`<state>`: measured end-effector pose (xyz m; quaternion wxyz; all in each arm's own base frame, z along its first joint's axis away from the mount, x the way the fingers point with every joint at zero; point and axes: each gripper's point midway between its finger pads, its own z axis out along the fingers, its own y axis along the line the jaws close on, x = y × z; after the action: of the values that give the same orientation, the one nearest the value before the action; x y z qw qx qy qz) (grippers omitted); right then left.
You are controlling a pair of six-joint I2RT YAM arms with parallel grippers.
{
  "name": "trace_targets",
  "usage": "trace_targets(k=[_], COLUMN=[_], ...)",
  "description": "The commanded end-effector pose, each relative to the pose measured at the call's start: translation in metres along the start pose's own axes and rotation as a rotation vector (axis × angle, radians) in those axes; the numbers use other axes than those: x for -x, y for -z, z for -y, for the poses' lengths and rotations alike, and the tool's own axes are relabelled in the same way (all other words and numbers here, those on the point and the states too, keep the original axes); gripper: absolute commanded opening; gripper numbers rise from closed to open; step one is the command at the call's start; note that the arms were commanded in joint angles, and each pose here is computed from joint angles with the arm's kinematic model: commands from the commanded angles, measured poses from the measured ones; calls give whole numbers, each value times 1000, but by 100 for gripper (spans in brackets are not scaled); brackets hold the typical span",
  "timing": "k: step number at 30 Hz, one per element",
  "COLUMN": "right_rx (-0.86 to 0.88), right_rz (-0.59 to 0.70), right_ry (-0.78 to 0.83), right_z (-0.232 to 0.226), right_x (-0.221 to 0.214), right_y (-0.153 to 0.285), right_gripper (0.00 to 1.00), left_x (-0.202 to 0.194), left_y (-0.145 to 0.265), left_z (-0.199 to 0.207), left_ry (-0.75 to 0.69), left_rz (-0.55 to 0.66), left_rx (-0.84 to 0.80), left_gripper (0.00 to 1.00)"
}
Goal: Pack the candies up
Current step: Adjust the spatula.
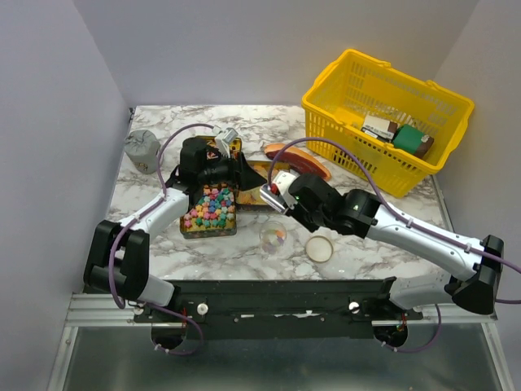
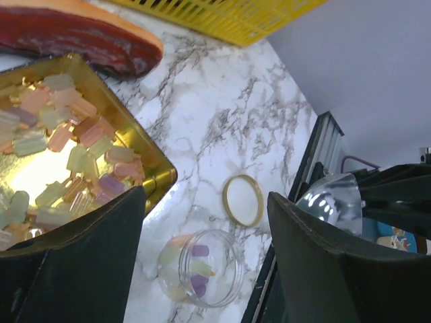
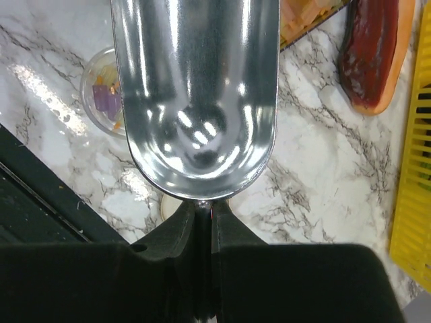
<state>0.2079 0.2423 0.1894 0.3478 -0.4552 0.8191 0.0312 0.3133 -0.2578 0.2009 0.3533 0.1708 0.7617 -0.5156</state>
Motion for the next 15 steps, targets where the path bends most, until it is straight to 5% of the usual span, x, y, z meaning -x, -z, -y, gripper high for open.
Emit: trace_targets(k=[1, 15], right_rx=[5, 59], right_rz=[131, 68], right_ry=[-2, -45], right_z=[3, 3], right_x=[43, 29], right_y=[8, -4], right_gripper=[1, 1], left_x=[-2, 7], left_y=[0, 1], left_z=[47, 47], left_ry=[-51, -84], left_rz=[-38, -3], left_rx=[-228, -173], left_gripper=[79, 80])
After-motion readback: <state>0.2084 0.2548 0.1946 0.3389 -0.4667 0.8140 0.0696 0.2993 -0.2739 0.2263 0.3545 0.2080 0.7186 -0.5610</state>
